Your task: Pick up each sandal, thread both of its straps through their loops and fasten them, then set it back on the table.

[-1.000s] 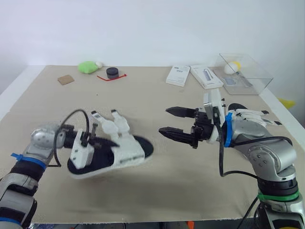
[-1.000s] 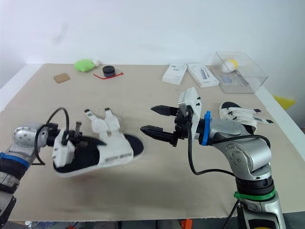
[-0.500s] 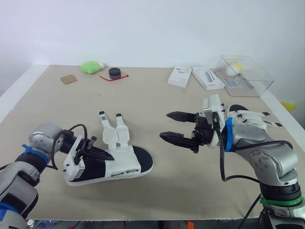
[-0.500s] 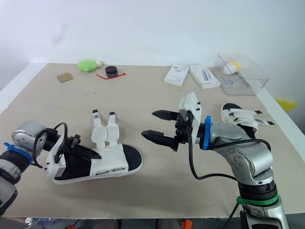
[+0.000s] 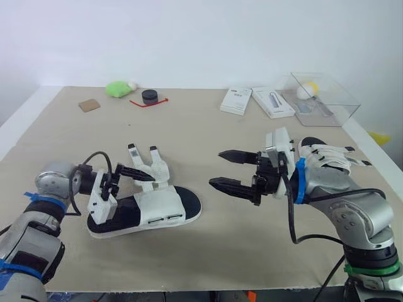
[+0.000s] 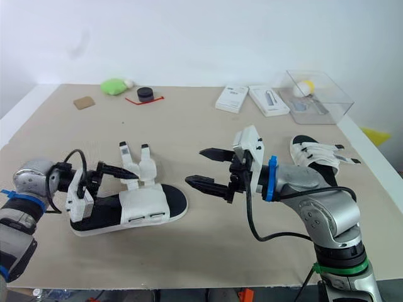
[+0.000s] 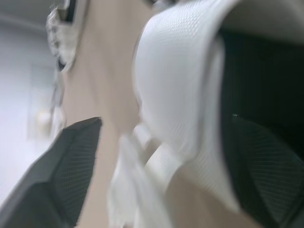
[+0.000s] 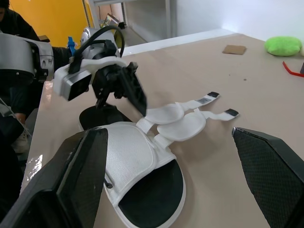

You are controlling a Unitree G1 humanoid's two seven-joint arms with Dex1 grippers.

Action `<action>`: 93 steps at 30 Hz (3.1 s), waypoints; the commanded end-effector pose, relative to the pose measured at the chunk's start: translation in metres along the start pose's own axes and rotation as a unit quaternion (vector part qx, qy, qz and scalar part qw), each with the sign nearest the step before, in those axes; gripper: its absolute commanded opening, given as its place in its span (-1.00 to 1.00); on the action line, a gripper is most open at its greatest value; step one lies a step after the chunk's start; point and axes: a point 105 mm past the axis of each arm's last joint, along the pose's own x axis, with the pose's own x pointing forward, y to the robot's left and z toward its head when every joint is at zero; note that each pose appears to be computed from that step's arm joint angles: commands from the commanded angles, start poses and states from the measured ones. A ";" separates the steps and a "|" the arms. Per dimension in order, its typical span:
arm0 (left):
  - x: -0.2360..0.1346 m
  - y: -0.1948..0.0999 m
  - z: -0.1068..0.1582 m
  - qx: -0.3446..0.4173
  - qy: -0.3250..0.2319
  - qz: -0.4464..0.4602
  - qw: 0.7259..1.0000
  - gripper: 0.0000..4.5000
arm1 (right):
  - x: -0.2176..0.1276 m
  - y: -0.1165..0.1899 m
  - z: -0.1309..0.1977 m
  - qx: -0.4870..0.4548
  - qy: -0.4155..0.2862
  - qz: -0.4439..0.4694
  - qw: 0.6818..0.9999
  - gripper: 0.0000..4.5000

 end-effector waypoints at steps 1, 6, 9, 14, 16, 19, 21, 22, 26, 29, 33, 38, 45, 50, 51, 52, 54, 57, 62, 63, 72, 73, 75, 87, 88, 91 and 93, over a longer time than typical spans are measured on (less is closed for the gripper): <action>-0.018 0.002 -0.008 -0.036 0.039 0.025 0.998 0.96 | 0.003 0.009 0.009 -0.016 -0.013 0.016 1.000 1.00; -0.027 -0.001 -0.014 -0.081 0.067 0.071 0.992 0.96 | 0.005 0.011 0.006 -0.008 -0.013 0.020 1.000 1.00; -0.024 -0.003 -0.015 -0.101 0.075 0.097 0.987 0.96 | 0.008 0.010 0.006 -0.006 -0.016 0.023 1.000 1.00; -0.014 -0.011 -0.018 -0.124 0.091 0.117 0.981 0.96 | 0.011 0.009 0.007 -0.007 -0.018 0.027 0.999 1.00; -0.009 -0.012 -0.022 -0.133 0.102 0.131 0.977 0.96 | 0.012 0.009 0.008 -0.009 -0.018 0.028 0.999 1.00; -0.001 -0.013 -0.027 -0.135 0.116 0.141 0.974 0.96 | 0.014 0.010 0.010 -0.005 -0.023 0.033 0.999 1.00; 0.003 -0.010 -0.030 -0.131 0.120 0.149 0.973 0.96 | 0.015 0.012 0.008 0.006 -0.017 0.038 0.999 1.00; 0.006 -0.007 -0.030 -0.128 0.118 0.154 0.973 0.96 | 0.019 0.011 0.000 0.013 -0.004 0.031 0.999 1.00; 0.013 0.000 -0.033 -0.118 0.119 0.159 0.973 0.96 | 0.031 0.012 -0.043 0.006 0.065 0.014 0.998 1.00; 0.015 0.004 -0.037 -0.112 0.125 0.160 0.973 0.96 | 0.036 0.017 -0.046 0.022 0.044 0.022 0.999 1.00; 0.015 0.010 -0.040 -0.114 0.128 0.175 0.969 0.96 | 0.038 0.019 -0.034 0.022 0.017 0.027 0.999 1.00; 0.006 0.009 -0.038 -0.173 0.118 0.189 0.959 0.96 | 0.034 0.017 -0.026 0.023 0.003 0.025 0.999 1.00; -0.021 0.000 -0.031 -0.284 0.124 0.164 0.937 0.96 | 0.031 0.013 -0.026 0.045 0.003 0.016 0.999 1.00; -0.038 -0.001 -0.029 -0.450 0.117 0.178 0.867 0.96 | 0.034 0.004 -0.022 0.079 -0.002 0.004 0.997 1.00; -0.041 0.001 -0.027 -0.491 0.104 0.189 0.844 0.96 | 0.036 -0.001 -0.021 0.090 -0.004 -0.006 0.996 1.00; -0.041 0.004 -0.025 -0.516 0.096 0.193 0.829 0.96 | 0.037 -0.006 -0.021 0.098 -0.005 -0.017 0.995 1.00; -0.042 0.012 -0.023 -0.546 0.080 0.207 0.808 0.96 | 0.039 -0.011 -0.022 0.112 -0.004 -0.030 0.993 1.00; -0.034 0.019 -0.001 -0.627 0.004 0.179 0.758 0.96 | 0.046 -0.036 -0.020 0.188 -0.033 -0.084 0.978 1.00; -0.017 0.003 0.013 -0.663 -0.005 0.147 0.734 0.21 | 0.054 -0.056 -0.020 0.269 -0.057 -0.128 0.953 1.00; -0.014 0.002 0.014 -0.664 -0.005 0.148 0.733 -0.01 | 0.054 -0.057 -0.019 0.275 -0.059 -0.131 0.951 1.00; -0.022 0.030 0.016 -0.651 -0.034 0.223 0.725 -1.00 | 0.047 -0.017 -0.038 0.182 0.006 -0.055 0.982 0.73; -0.025 0.034 0.015 -0.654 -0.043 0.235 0.718 -1.00 | 0.047 -0.010 -0.045 0.166 0.021 -0.045 0.985 0.63; -0.029 0.043 0.012 -0.658 -0.057 0.257 0.706 -1.00 | 0.050 0.001 -0.059 0.122 0.054 -0.028 0.991 0.25; -0.038 0.048 -0.030 -0.700 -0.041 0.355 0.618 -1.00 | 0.078 0.002 -0.097 0.022 0.099 -0.032 0.994 -0.99; -0.038 0.047 -0.034 -0.700 -0.031 0.359 0.617 -1.00 | 0.082 0.002 -0.095 0.024 0.094 -0.031 0.995 -0.99; -0.034 0.045 -0.045 -0.703 -0.014 0.366 0.610 -1.00 | 0.092 0.002 -0.090 0.041 0.074 -0.028 0.996 -0.99; -0.033 0.044 -0.049 -0.708 -0.008 0.369 0.602 -1.00 | 0.096 0.003 -0.089 0.061 0.065 -0.025 0.996 -0.99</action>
